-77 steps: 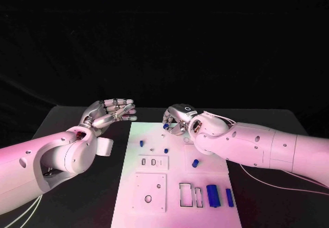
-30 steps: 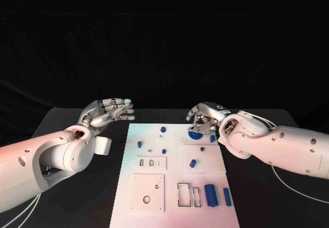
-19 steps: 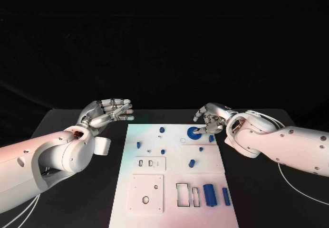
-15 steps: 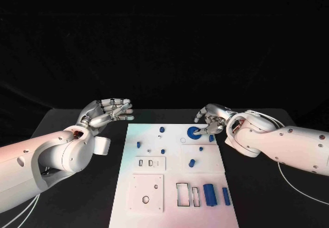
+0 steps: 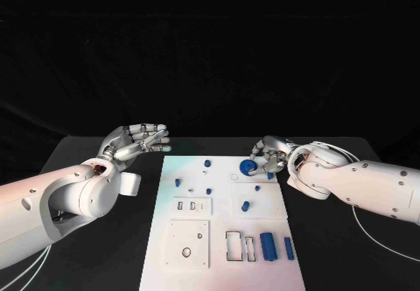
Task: Assemble the parts on the task board
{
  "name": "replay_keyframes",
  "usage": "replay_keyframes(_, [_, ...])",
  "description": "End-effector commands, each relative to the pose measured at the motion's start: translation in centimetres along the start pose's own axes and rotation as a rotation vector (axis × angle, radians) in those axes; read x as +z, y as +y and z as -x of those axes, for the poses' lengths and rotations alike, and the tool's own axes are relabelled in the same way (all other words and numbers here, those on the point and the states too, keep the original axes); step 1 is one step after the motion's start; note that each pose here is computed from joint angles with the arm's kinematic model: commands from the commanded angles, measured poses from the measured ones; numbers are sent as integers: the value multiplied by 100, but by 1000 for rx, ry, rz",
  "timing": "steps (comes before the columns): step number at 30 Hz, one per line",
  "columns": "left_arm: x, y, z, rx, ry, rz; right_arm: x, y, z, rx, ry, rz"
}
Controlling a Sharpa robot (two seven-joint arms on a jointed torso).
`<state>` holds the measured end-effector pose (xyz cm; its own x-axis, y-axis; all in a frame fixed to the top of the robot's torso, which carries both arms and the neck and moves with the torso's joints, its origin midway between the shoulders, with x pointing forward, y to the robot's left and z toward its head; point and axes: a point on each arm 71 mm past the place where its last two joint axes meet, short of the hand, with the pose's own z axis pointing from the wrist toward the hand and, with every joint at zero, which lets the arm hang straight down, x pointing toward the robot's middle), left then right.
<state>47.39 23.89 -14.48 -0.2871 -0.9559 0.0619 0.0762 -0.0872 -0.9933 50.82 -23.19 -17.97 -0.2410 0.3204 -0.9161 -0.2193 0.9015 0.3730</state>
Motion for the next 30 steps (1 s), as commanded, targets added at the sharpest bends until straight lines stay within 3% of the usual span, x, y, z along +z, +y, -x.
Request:
replay_keyframes(1, [1, -14, -24, -12, 18, -5, 12, -5, -31, 1, 25, -9])
replay_keyframes(30, [5, -8, -27, -14, 22, 0, 84, -9, -87, 4, 27, -27])
